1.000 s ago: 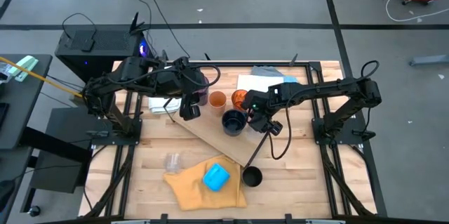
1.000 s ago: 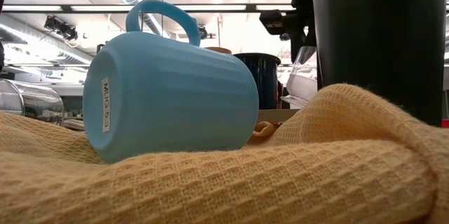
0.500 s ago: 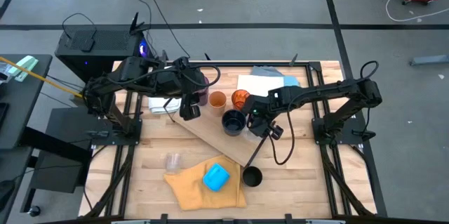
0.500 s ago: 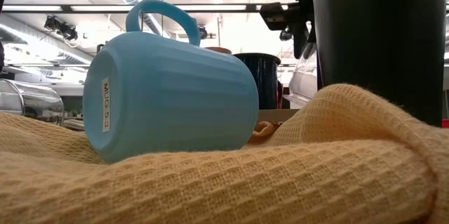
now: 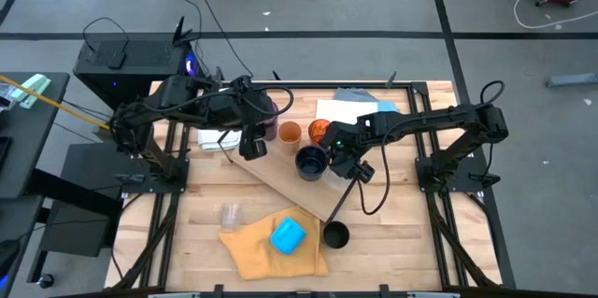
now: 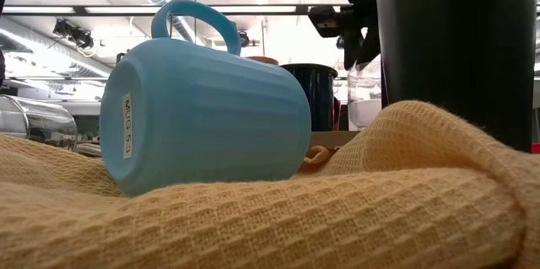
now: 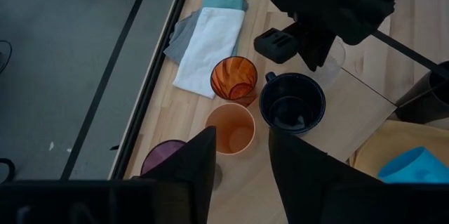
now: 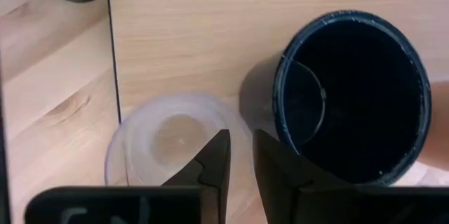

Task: Stack small to large cups/mugs on shelf
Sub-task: Put the transparent mug on the shelf, then put the black cup on the shelf

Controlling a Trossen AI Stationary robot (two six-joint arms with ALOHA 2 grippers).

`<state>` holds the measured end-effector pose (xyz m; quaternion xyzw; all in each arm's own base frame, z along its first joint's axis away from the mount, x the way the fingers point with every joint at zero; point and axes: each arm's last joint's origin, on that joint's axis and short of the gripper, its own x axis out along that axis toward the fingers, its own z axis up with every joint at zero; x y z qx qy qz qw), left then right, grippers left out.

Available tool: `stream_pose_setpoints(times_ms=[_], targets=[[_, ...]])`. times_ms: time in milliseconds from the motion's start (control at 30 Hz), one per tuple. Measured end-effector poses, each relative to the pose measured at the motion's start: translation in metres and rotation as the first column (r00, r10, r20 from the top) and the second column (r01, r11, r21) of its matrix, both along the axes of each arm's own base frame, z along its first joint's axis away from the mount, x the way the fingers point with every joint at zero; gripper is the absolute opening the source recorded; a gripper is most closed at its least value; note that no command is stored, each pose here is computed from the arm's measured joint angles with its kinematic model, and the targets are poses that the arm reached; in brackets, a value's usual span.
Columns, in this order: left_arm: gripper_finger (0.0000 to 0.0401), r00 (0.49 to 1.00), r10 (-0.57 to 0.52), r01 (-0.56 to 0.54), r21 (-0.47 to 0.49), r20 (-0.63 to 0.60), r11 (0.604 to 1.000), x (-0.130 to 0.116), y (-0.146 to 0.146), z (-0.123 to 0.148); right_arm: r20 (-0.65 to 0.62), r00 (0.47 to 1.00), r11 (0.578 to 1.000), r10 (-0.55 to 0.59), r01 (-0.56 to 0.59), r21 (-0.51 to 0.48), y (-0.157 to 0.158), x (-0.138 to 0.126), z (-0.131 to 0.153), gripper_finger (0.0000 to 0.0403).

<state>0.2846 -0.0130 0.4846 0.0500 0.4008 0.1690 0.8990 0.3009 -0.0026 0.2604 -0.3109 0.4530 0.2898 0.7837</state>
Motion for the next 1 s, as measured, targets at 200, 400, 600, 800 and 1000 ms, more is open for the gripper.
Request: stream_pose_setpoints(times_ms=[200, 400, 600, 800, 1000], targets=[[0.0135, 1.000, 0.000, 0.000, 0.000, 0.000, 1.000, 0.000, 0.000, 0.000, 0.000, 1.000, 1.000, -0.007, 0.007, -0.016, 0.000, 0.000, 0.000, 0.0091], [0.0137, 1.000, 0.000, 0.000, 0.001, -0.010, 1.000, -0.001, 0.000, -0.001, -0.003, 0.999, 0.996, -0.041, 0.040, -0.074, -0.002, 0.000, 0.000, 0.0098], [0.0145, 1.000, 0.000, 0.000, 0.001, -0.015, 1.000, -0.001, 0.000, -0.001, 0.032, 0.997, 0.990, -0.067, 0.070, -0.118, -0.005, 0.003, 0.017, 0.0090], [0.0142, 1.000, 0.000, 0.000, 0.001, -0.015, 1.000, -0.001, 0.000, -0.001, 0.122, 0.978, 0.974, -0.172, 0.187, -0.128, -0.023, 0.009, 0.049, 0.0084], [0.0139, 0.999, 0.016, -0.016, 0.009, -0.028, 1.000, -0.002, 0.003, -0.002, 0.158, 0.854, 0.865, -0.496, 0.502, 0.001, -0.065, 0.005, 0.068, 0.0083]])
